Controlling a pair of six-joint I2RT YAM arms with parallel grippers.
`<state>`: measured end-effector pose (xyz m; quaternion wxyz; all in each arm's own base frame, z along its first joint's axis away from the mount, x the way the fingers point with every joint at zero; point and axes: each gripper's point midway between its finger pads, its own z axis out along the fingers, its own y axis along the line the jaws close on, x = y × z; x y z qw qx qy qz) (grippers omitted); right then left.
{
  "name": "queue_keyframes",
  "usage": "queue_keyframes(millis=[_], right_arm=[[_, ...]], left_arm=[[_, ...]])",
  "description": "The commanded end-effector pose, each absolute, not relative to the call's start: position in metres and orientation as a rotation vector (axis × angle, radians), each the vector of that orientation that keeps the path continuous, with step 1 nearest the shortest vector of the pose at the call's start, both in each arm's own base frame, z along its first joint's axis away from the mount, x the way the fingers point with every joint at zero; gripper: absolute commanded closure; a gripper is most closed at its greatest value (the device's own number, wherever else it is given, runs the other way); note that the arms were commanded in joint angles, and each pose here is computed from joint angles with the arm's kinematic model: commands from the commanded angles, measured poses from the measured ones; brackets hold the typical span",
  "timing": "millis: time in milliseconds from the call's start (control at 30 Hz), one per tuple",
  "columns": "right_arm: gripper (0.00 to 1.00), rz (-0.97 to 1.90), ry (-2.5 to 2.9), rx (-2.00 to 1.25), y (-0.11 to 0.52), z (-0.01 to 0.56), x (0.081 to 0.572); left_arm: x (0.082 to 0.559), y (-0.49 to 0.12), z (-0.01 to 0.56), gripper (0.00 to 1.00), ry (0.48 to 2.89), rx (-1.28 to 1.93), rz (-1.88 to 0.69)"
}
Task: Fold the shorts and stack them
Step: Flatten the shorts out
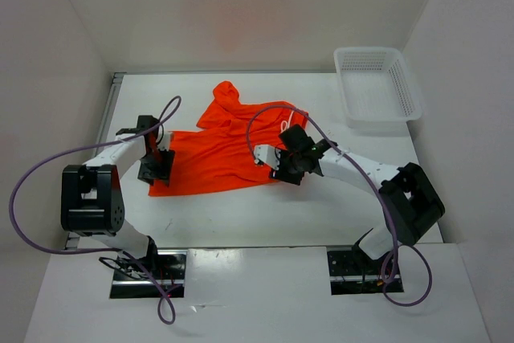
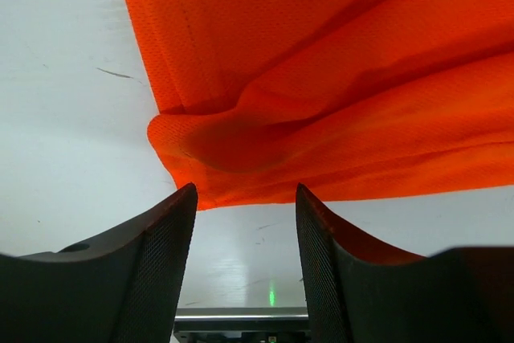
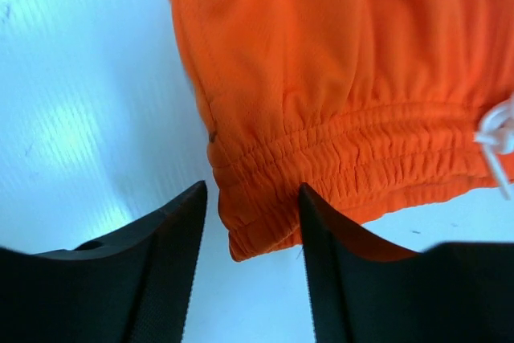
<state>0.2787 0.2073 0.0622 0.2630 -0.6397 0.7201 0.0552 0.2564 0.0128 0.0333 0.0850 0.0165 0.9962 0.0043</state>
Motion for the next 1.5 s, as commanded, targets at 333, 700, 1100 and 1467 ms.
queue_keyframes(millis=[333, 700, 1100, 1467], right_arm=[[1.0, -0.028, 1.958, -1.777, 0.182, 0.039, 0.282], [1.0, -0.082, 1.777, -1.94, 0.156, 0.069, 0.253], [0.06, -0.085, 1.617, -2.193, 0.148, 0.043, 0.22], [0.7, 0.263, 1.652, -1.67, 0.234, 0.14, 0.264]], left_arm=[[0.225, 0.033, 0.005, 0.69, 3.047, 0.034, 0.173], [0.222, 0.027, 0.068, 0.99, 2.951, 0.03, 0.129], [0.163, -0.01, 0.057, 0.53, 3.135, 0.212, -0.028], [0.333, 0.024, 0.077, 0.51, 2.692, 0.012, 0.034]])
